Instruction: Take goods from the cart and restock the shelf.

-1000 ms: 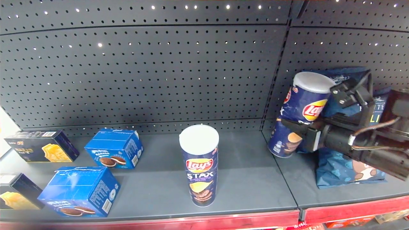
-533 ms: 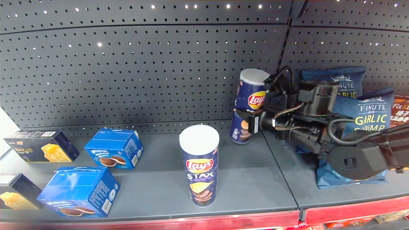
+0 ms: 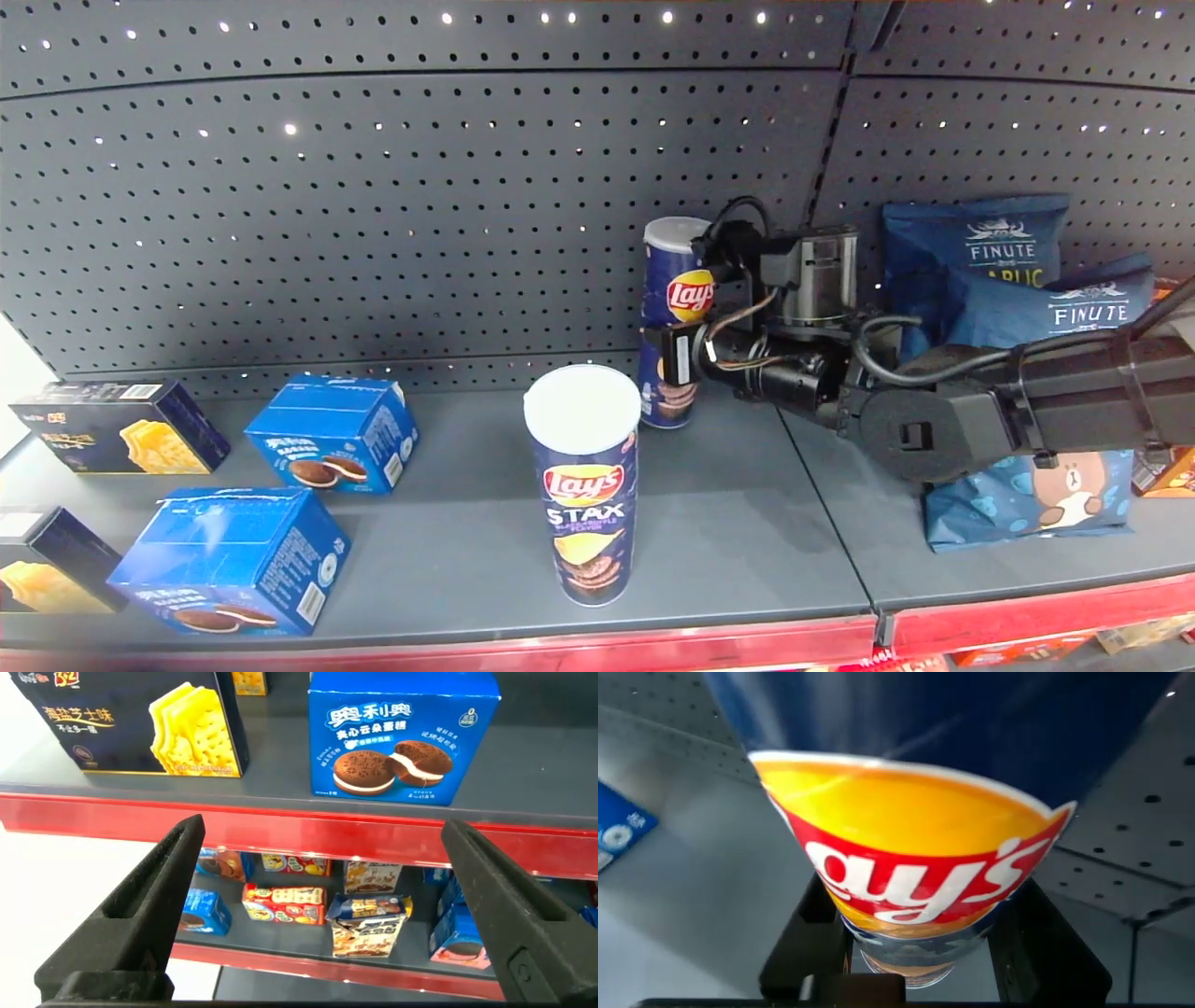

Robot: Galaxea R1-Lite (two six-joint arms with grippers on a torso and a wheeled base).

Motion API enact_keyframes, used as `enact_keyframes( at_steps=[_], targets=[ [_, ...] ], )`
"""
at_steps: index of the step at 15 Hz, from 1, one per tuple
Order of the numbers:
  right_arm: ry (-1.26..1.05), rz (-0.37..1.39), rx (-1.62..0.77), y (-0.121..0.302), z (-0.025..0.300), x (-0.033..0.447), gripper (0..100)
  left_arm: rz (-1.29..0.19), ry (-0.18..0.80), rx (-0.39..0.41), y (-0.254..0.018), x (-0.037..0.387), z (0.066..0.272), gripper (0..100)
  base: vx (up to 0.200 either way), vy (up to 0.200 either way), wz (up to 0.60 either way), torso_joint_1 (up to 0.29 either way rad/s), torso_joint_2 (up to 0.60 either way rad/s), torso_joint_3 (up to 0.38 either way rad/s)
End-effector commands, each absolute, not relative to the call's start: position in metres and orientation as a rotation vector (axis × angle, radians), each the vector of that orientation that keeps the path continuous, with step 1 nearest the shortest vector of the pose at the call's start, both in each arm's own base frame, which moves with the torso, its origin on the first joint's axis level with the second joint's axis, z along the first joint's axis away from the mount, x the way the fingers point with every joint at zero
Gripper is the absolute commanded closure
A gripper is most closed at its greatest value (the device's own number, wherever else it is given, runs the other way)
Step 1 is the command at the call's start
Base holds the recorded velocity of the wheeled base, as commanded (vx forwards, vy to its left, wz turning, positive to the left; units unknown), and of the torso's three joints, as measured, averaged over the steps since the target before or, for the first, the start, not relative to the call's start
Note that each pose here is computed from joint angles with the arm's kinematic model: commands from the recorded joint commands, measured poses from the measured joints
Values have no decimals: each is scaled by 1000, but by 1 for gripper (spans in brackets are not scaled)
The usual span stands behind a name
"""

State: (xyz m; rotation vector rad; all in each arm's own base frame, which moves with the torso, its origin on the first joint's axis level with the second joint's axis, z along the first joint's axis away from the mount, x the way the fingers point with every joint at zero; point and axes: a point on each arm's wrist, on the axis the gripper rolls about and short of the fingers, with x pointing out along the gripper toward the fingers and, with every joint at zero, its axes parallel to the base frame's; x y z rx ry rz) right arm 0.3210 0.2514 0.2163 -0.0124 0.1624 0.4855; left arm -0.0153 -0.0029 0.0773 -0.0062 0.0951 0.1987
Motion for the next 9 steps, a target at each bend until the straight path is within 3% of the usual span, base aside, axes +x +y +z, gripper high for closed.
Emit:
enact_keyframes(
  at_steps=[1,9],
  targets=[
    [149,454,28,265,225,328,100,199,97,-6,-3,-15,77,0,0,0,0,0,0,0],
    [153,460,23,281,208,333,100,199,97,-6,-3,-15,77,0,0,0,0,0,0,0]
  ],
)
